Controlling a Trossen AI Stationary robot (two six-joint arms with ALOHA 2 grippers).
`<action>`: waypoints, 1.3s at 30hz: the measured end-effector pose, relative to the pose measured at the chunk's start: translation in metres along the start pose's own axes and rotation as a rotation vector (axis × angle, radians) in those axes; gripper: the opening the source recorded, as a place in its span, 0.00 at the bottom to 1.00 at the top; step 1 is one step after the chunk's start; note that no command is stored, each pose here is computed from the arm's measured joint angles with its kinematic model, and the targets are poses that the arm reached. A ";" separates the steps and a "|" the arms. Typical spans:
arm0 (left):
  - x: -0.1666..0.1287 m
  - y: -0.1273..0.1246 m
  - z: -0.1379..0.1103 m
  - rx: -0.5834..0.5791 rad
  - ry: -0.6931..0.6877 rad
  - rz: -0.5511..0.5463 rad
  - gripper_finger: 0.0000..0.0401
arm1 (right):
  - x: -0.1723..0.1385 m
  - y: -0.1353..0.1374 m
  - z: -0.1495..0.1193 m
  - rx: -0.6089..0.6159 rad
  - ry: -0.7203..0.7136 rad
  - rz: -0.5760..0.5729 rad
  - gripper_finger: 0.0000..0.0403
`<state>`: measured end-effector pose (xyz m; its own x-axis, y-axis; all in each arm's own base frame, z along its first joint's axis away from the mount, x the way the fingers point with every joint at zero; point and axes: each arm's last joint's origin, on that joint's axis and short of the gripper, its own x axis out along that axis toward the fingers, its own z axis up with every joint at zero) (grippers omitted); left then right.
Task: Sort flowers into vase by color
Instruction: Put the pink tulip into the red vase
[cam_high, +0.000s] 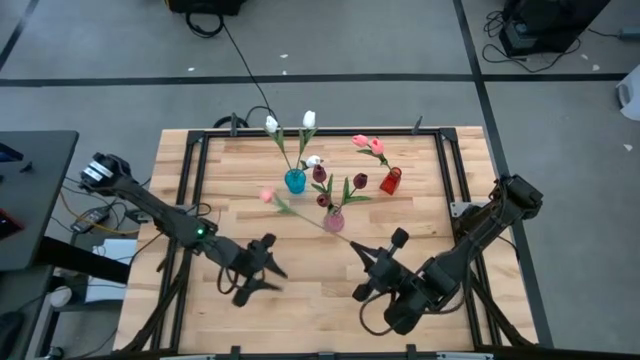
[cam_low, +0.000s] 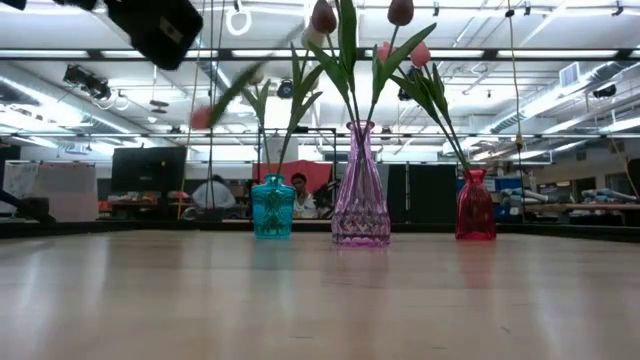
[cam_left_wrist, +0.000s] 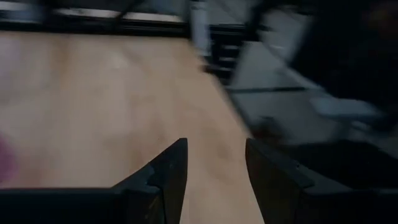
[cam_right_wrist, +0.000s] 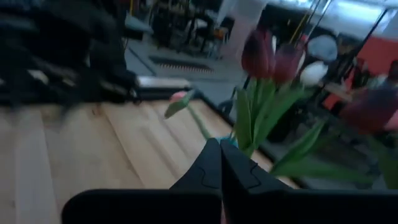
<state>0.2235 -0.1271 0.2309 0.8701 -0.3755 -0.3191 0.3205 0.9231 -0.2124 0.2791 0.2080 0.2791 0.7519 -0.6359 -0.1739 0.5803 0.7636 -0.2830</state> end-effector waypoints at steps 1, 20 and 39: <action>0.001 0.003 -0.001 0.000 -0.010 0.060 0.42 | -0.002 0.002 0.004 -0.007 -0.022 -0.005 0.00; -0.001 0.043 0.036 -0.073 -0.348 0.242 0.42 | -0.029 0.017 0.036 -0.085 -0.145 0.030 0.00; 0.005 0.043 0.023 0.212 -0.180 0.272 0.42 | -0.019 0.018 0.037 -0.087 -0.136 0.115 0.00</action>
<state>0.2498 -0.0870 0.2414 0.9798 -0.1114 -0.1659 0.1227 0.9907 0.0593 0.2863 0.2383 0.3118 0.8503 -0.5197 -0.0827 0.4635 0.8140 -0.3500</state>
